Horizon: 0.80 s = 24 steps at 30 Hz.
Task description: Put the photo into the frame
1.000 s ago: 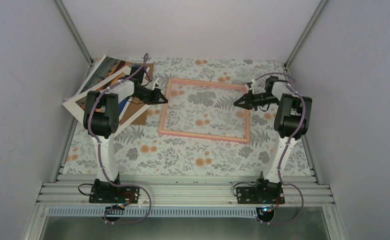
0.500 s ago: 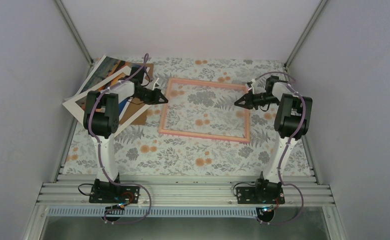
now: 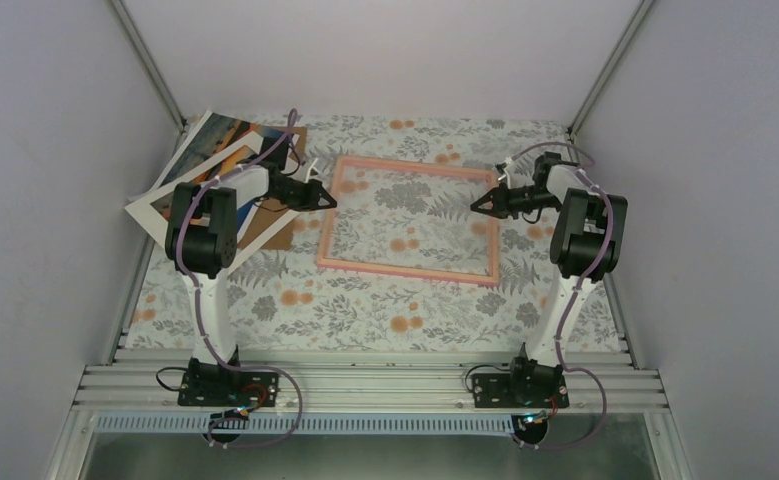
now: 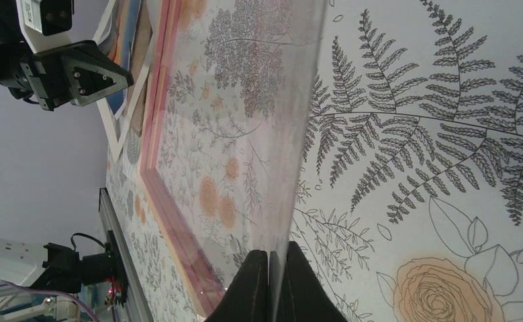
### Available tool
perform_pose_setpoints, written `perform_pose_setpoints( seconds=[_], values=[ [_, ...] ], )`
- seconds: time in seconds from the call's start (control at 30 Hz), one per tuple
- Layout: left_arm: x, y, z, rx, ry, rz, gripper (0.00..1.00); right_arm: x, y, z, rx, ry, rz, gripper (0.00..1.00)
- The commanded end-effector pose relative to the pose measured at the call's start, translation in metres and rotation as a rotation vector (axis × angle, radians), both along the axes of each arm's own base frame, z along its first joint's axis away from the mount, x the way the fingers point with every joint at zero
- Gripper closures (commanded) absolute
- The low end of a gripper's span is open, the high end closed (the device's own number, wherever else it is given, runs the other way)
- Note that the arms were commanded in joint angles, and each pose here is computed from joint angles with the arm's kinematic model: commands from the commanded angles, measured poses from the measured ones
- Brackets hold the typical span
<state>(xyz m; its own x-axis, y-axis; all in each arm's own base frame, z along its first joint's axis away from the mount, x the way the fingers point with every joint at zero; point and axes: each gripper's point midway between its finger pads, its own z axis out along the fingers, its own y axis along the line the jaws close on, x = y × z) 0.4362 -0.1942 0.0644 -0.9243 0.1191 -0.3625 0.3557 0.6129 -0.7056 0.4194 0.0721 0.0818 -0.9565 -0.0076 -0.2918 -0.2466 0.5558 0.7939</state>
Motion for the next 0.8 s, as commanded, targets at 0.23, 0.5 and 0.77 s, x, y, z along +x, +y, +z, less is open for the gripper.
perform_pose_setpoints(
  seconds=[0.23, 0.5, 0.77],
  values=[
    [0.0036, -0.0072, 0.0166, -0.037, -0.054, -0.013, 0.98, 0.0045, -0.0029, 0.0184, 0.021, -0.079, 0.001, 0.96],
    [0.0067, -0.0074, 0.0147, -0.036, -0.054, -0.006, 0.98, 0.0044, -0.0031, 0.0192, 0.023, -0.089, 0.004, 0.96],
    [0.0048, -0.0078, 0.0211, -0.05, -0.069, -0.013, 0.98, 0.0008, -0.0015, 0.0252, 0.037, -0.11, 0.018, 0.96]
  ],
)
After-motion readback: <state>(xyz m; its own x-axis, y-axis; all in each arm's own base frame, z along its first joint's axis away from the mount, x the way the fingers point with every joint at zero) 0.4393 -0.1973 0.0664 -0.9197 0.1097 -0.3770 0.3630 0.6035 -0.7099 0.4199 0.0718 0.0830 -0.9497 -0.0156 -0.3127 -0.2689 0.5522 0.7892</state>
